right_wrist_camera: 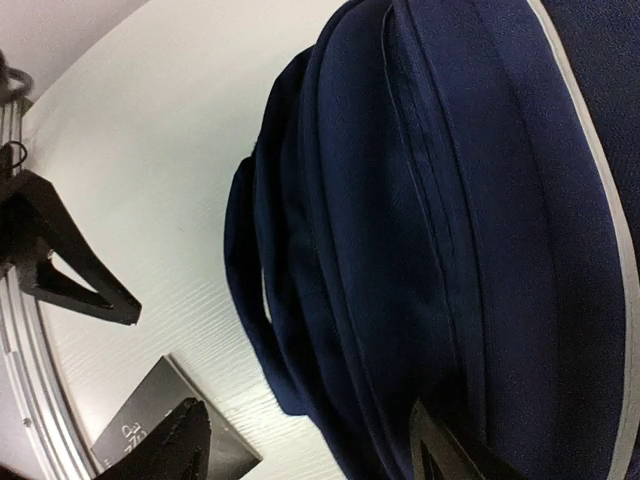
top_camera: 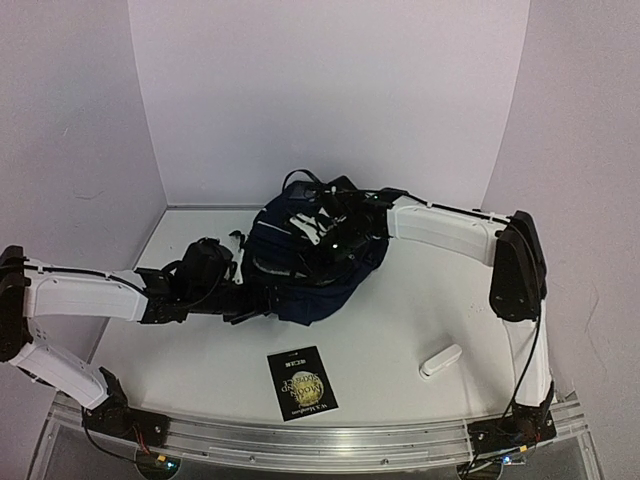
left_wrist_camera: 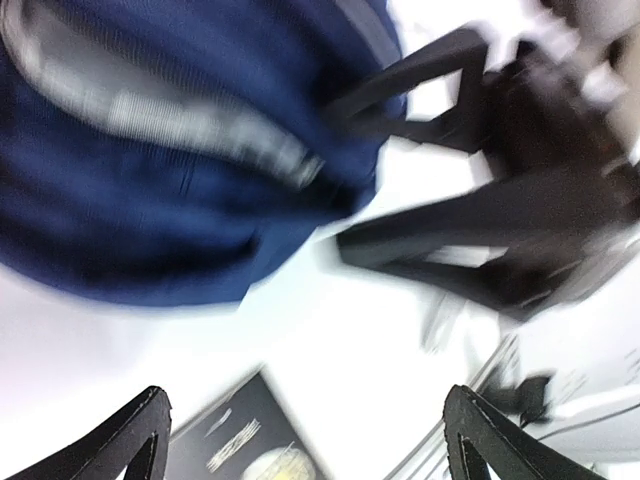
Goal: Pack the student bag
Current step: Place the book in the student bag, then pick up the book from the center of the board.
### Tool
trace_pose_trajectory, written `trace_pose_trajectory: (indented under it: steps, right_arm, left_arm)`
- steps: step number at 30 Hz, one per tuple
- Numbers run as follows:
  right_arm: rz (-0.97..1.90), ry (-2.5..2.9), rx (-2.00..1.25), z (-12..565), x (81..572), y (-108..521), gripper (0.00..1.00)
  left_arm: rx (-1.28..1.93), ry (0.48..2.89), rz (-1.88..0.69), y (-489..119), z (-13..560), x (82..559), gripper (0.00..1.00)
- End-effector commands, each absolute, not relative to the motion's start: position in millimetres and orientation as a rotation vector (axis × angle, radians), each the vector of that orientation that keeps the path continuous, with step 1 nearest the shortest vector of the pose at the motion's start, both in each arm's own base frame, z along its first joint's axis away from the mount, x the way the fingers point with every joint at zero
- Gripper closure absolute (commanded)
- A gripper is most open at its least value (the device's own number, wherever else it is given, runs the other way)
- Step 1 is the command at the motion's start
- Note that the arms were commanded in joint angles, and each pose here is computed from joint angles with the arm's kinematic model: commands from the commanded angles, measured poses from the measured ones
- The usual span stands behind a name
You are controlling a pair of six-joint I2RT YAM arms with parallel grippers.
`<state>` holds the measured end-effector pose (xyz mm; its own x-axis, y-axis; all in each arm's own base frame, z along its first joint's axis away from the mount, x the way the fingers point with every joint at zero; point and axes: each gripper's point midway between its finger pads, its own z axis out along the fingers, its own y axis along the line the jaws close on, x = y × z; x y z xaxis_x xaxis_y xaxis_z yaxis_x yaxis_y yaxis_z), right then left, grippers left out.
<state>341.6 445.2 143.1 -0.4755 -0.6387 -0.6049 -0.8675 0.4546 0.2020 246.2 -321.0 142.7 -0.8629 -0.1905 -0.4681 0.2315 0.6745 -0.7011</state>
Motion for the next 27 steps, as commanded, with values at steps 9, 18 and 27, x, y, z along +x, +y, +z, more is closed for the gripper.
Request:
trace_pose_trajectory:
  steps: [9,18,27]
  right_arm:
    - [1.098,2.507,-1.189,137.4,229.9,382.6,0.29]
    - [1.281,2.636,-0.966,86.2,207.4,380.1,0.28]
    - [1.335,2.73,-0.957,39.9,189.1,390.7,0.34]
  left_arm:
    - [-0.097,2.6,-1.187,-316.5,81.4,180.4,0.08]
    - [-0.412,2.637,-1.183,-315.2,42.6,159.0,0.13]
    - [-0.487,2.702,-1.159,-334.5,17.9,163.5,0.27]
